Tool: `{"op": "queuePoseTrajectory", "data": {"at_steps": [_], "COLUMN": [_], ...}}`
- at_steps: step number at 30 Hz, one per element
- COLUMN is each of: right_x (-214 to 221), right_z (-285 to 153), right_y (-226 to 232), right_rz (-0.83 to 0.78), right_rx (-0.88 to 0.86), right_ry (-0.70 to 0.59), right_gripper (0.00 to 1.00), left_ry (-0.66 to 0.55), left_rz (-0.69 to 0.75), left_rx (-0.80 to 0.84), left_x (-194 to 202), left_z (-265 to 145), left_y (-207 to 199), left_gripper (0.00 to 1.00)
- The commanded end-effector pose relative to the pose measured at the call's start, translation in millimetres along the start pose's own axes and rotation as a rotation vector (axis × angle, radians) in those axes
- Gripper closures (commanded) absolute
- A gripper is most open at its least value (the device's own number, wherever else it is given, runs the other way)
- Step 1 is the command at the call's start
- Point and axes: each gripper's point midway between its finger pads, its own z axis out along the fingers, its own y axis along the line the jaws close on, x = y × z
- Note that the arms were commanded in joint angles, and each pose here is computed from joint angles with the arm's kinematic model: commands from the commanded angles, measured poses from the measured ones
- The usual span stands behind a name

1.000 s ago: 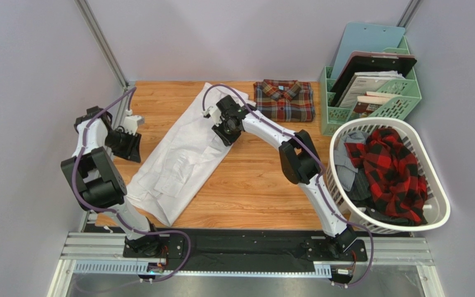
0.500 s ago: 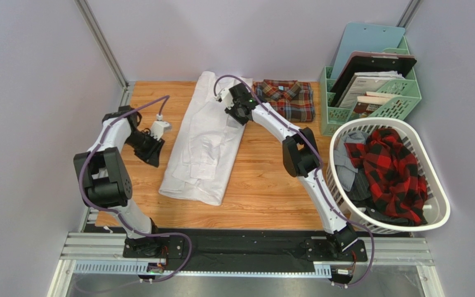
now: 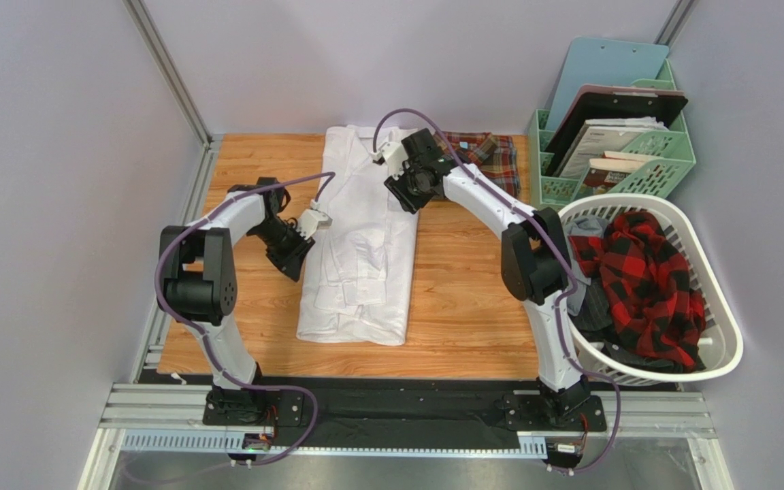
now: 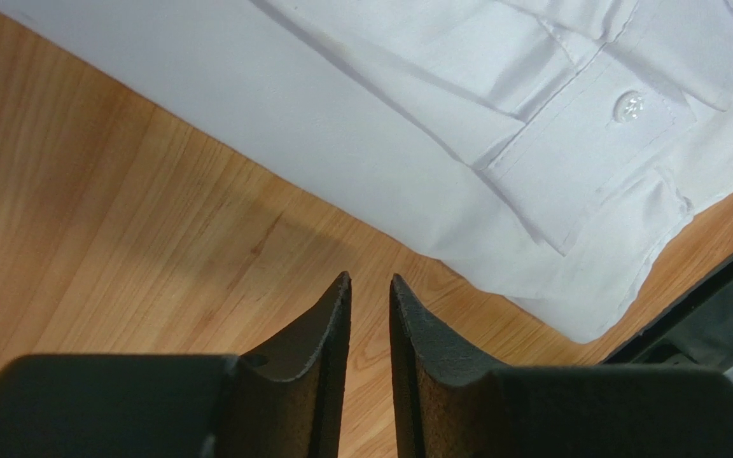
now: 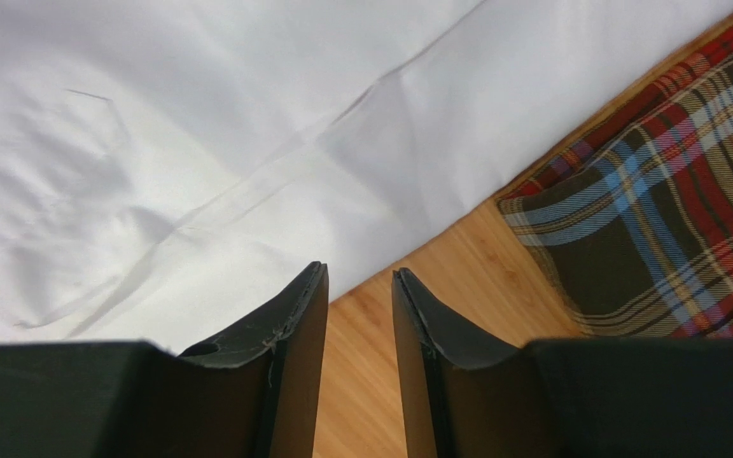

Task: Fold and stack the long sleeve shirts
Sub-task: Fold the shirt

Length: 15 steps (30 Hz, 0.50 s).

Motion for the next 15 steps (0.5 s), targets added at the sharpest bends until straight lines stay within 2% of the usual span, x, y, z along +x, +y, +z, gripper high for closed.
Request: {"op": "queuePoseTrajectory", "data": {"at_steps": [1, 4, 7, 8, 11, 15], "right_x": [-18.3, -17.3, -16.6, -18.8, -23.8, -33.7], "right_z": [-31.7, -26.5, -19.3, -17.8, -4.5, 11.5], "right_y": [31.7, 44.3, 55.2, 54.4, 45.5, 35.3], "right_rz": [0.159, 0.274, 0.316, 0.325, 0.350, 0.366], "right_rx": [-0.136, -0.208, -0.258, -0.260, -0.222, -0.185], "right_ry": [-0.069, -0.057, -0.052, -0.059, -0.064, -0.084], "right_gripper": [0.65, 0.67, 0.68, 0.68, 0.69, 0.67], "left_ry": [-0.078, -0.241, -0.376, -0.390, -0.415, -0.380], "left_rz": [0.001, -0.002, -0.005, -0.004, -0.007, -0.006], "left_rx": [0.029, 0.079, 0.098, 0.106, 0.112, 0.074], "left_x": [-14.2, -50.4, -86.2, -91.2, -98.9, -87.8], "left_z": [-10.1, -33.6, -54.5, -56.9, -62.2, -58.8], "left_y": [-15.4, -32.9, -40.7, -43.1, -45.6, -42.6], "left_gripper": [0.73, 0.64, 0.58, 0.52, 0.52, 0.51]}}
